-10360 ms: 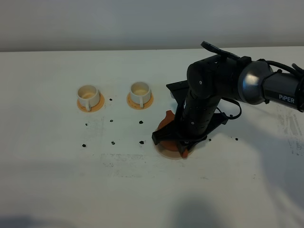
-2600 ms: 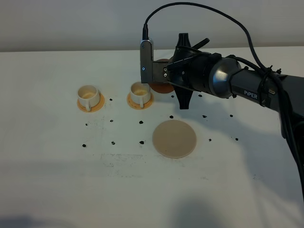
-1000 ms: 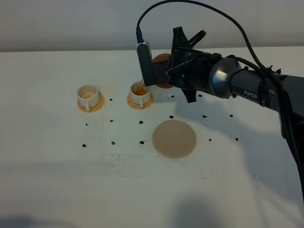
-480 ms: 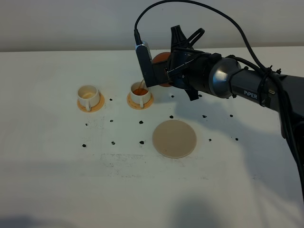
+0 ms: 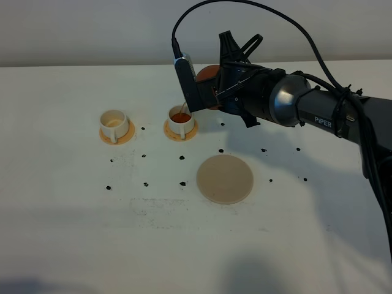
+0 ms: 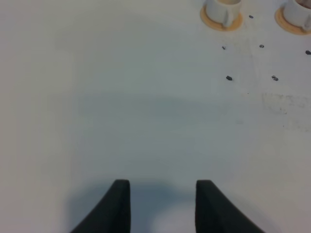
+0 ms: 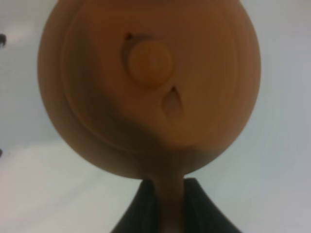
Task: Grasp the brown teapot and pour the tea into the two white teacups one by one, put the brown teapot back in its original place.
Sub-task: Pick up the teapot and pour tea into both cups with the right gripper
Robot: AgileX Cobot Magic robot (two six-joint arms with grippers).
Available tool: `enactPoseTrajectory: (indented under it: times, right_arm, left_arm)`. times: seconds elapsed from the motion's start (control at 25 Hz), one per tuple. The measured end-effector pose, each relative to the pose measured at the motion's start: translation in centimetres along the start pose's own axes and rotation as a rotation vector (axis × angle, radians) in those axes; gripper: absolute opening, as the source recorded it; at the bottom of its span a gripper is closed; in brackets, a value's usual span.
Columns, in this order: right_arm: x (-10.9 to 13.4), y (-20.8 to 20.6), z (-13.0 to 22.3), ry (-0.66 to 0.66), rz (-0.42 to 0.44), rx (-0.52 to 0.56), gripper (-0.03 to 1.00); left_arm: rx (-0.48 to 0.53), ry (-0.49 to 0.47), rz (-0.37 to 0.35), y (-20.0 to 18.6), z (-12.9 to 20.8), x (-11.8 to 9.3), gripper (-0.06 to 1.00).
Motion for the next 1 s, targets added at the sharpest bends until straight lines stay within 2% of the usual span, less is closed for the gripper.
enactPoseTrajectory:
  times: [1.0]
  right_arm:
    - [-0.22,-0.23,-0.74,-0.044,0.021,-0.023,0.11]
  left_arm:
    - [0.000,-0.001,0.000,0.00,0.00,0.00,0.31]
Point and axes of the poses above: a point on each arm's last joint axis where the gripper is mounted, y pointing out along that axis toward the gripper, x along the wrist's bending axis when the last joint is at zero, z = x × y, the point moved 8 cm from there along y, pointing out along that axis toward the gripper, and after that the axes turned 12 degrees about y, right-handed, at the moved point
